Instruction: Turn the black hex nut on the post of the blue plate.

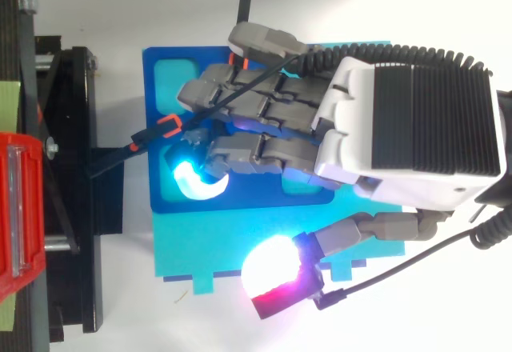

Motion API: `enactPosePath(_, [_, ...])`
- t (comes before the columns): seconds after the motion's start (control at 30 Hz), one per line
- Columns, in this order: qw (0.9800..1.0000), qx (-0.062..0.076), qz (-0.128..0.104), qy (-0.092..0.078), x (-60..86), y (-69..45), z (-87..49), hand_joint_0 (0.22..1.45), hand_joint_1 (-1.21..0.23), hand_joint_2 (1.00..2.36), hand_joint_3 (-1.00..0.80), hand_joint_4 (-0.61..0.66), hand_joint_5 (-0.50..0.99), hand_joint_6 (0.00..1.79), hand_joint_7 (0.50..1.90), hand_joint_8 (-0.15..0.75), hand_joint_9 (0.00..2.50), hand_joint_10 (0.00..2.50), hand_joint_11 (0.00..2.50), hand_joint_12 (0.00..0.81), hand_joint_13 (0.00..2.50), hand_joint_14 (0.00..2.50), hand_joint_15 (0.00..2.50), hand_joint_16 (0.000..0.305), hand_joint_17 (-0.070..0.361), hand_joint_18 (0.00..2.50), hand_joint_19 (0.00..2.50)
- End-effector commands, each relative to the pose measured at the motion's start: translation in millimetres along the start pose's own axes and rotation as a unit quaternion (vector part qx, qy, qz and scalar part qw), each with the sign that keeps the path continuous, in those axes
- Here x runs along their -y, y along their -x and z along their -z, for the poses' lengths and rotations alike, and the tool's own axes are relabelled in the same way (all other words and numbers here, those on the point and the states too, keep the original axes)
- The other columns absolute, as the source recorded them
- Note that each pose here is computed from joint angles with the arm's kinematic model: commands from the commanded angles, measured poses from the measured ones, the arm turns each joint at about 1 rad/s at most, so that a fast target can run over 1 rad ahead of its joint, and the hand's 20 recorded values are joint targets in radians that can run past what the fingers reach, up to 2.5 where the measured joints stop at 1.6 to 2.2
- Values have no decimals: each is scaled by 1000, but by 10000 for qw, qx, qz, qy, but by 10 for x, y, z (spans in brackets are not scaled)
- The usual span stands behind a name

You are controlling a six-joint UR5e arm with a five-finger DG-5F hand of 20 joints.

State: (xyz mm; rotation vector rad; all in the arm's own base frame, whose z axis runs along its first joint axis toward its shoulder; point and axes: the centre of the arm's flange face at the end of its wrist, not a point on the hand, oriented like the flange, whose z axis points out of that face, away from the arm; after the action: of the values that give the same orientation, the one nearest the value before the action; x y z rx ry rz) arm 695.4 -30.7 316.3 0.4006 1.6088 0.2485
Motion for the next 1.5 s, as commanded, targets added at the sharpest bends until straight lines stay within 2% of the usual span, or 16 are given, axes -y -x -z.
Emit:
enactPosePath(0.0, [10000, -7, 22, 31, -5, -4, -2, 479, -304, 1000, -500, 188, -205, 502, 774, 241, 225, 0, 0, 373, 184, 0, 19, 61, 138, 17, 46])
enactPosePath(0.03, [9999, -76, 51, 58, 9, -76, -23, 479, -305, 1000, -500, 188, -205, 502, 777, 241, 225, 0, 0, 373, 184, 0, 19, 61, 138, 17, 47])
enactPosePath(0.13, [9999, -76, 53, 92, 30, -77, -37, 479, -305, 1000, -500, 188, -205, 502, 774, 241, 226, 0, 0, 374, 185, 0, 18, 61, 138, 18, 42])
enactPosePath(0.2, [9999, -119, 61, 98, 54, -129, -51, 479, -306, 1000, -500, 188, -205, 502, 774, 241, 227, 0, 0, 374, 186, 1, 23, 61, 138, 17, 46])
enactPosePath(0.4, [9998, -144, 64, 79, 105, -97, -43, 480, -306, 1000, -500, 189, -206, 502, 775, 240, 227, 0, 0, 374, 188, 0, 24, 61, 138, 19, 59])
enactPosePath(0.47, [9997, -205, 75, 85, 126, -109, -37, 480, -306, 1000, -500, 186, -206, 502, 774, 240, 228, 0, 0, 374, 188, 0, 23, 61, 138, 19, 59])
enactPosePath(0.67, [9996, -225, 112, 127, 191, -72, -34, 480, -306, 1000, -500, 185, -206, 502, 774, 241, 229, 0, 0, 374, 189, 1, 20, 61, 138, 21, 58])
enactPosePath(0.87, [9990, -336, 255, 175, 348, -32, -20, 480, -307, 1000, -500, 184, -207, 502, 773, 241, 229, 0, 0, 374, 190, 0, 27, 61, 138, 23, 59])
enactPosePath(1.17, [9986, -380, 286, 216, 469, 53, -17, 481, -309, 1000, -500, 182, -207, 502, 773, 242, 229, 0, 0, 375, 200, 1, 30, 61, 137, 30, 64])
enactPosePath(1.33, [9982, -395, 371, 256, 630, 121, -6, 482, -310, 1000, -500, 181, -207, 502, 770, 243, 230, 0, 0, 377, 209, 0, 29, 61, 137, 37, 69])
enactPosePath(1.47, [9981, -399, 380, 263, 679, 142, -1, 482, -310, 1000, -500, 181, -207, 502, 770, 243, 231, 0, 0, 377, 212, 1, 37, 61, 137, 38, 82])
